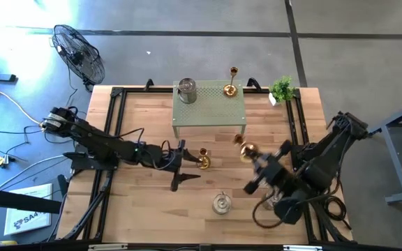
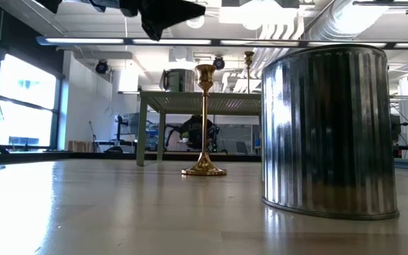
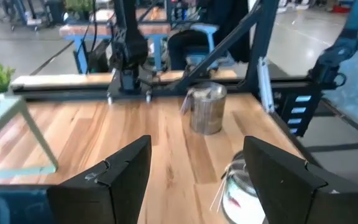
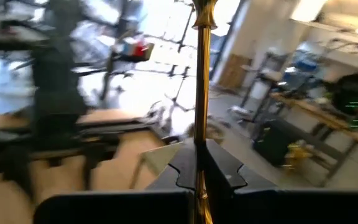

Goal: Pick & Place candle stick holders
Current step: Put the bottom gold candle holder on the shelf

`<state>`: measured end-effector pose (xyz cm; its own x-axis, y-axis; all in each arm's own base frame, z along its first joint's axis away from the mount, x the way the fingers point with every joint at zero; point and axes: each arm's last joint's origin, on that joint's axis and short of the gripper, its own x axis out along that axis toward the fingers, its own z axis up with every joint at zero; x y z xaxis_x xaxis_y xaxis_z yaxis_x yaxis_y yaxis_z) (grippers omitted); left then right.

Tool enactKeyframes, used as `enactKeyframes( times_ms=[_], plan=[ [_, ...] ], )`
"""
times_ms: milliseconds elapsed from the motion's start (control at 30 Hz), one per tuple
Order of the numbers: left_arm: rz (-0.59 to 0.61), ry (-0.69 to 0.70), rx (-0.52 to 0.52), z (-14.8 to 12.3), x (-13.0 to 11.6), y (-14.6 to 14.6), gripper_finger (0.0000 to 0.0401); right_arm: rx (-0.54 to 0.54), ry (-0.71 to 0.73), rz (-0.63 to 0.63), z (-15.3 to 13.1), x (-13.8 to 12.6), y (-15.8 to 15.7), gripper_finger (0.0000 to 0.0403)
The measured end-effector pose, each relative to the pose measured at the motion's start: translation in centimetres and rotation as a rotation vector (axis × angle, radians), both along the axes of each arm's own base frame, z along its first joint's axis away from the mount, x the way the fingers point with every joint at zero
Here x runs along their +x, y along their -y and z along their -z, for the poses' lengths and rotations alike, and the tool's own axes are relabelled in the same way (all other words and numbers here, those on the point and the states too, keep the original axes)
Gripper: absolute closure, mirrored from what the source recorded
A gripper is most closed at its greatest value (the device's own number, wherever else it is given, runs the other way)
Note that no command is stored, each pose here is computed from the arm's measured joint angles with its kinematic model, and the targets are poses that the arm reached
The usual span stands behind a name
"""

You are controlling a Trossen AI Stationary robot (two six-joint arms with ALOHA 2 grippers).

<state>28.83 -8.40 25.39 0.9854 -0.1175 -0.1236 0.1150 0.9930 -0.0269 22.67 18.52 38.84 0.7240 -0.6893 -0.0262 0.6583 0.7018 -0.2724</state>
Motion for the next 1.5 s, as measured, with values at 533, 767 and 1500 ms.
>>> enactKeyframes(
  times_ms=[533, 767, 1500],
  plan=[
    [-0.183, 0.088, 0.152, -7.4, -8.2, -5.3, 0.0151, -0.01, 0.027, 0.095, -0.2, -4.0, 6.1, 0.0402],
    [-0.219, 0.078, 0.151, -7.8, -9.4, -9.4, 0.0151, -0.073, -0.04, 0.156, -0.1, -5.2, 8.8, 0.0403],
    [-0.179, 0.004, 0.107, -2.3, -5.6, -16.3, 0.0151, 0.107, 0.091, 0.102, 11.0, -10.2, 11.9, 0.0402]
  ],
)
